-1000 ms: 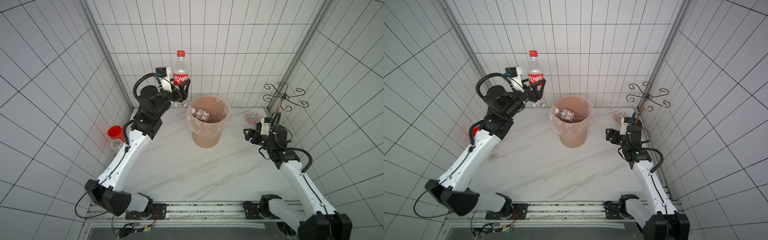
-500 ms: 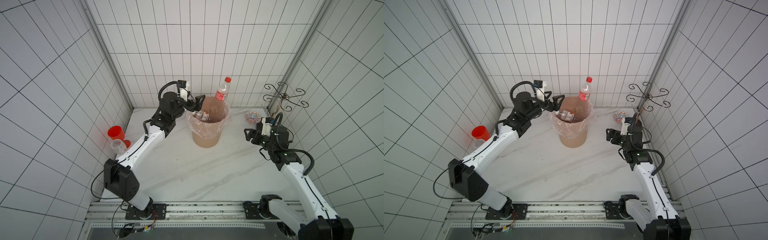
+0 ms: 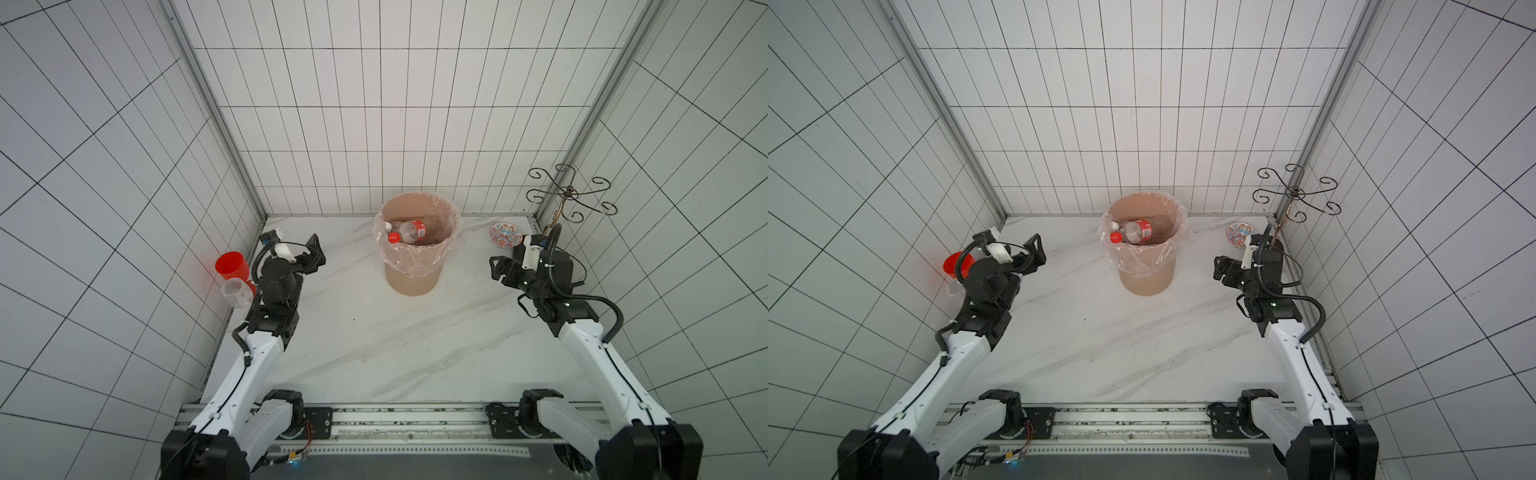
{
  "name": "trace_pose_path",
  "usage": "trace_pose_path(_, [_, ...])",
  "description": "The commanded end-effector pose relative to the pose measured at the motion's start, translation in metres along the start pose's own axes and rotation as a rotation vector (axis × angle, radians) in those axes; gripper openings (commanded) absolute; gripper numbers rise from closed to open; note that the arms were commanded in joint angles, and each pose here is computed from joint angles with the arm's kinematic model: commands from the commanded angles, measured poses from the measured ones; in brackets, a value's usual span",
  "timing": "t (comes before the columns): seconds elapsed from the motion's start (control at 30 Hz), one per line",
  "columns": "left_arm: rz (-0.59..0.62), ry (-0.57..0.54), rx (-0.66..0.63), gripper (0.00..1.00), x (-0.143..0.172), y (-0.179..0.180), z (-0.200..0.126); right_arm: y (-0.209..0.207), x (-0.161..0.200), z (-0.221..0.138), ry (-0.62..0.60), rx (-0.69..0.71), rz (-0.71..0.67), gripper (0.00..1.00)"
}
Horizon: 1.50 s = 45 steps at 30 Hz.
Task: Throw the plastic bottles in the bin
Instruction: Reset both arms
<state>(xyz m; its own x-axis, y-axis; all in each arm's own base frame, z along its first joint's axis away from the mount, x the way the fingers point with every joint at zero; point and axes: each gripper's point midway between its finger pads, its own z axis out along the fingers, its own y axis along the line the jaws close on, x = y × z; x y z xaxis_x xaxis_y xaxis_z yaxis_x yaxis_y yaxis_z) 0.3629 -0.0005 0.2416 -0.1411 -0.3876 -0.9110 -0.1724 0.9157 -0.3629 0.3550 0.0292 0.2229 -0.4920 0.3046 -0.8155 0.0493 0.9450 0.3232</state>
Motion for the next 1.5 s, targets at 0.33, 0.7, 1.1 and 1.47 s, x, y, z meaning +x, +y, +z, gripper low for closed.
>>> trace_pose_path(0.33, [0.040, -0.132, -0.349, 0.97, 0.031, 0.082, -0.004, -0.093, -0.005, 0.021, -0.186, 0.418, 0.037, 0.95])
trace_pose_path(0.7, [0.176, -0.128, -0.339, 0.97, 0.054, 0.086, 0.012, -0.146, 0.016, 0.015, -0.437, 0.647, -0.031, 1.00])
trace_pose_path(1.1, [0.335, -0.135, -0.108, 0.97, 0.087, 0.057, 0.041, -0.098, 0.038, 0.047, -0.466, 0.300, -0.237, 1.00])
trace_pose_path(1.47, [0.378, -0.089, -0.101, 0.97, 0.091, 0.047, 0.054, -0.099, 0.042, 0.043, -0.498, 0.288, -0.234, 1.00])
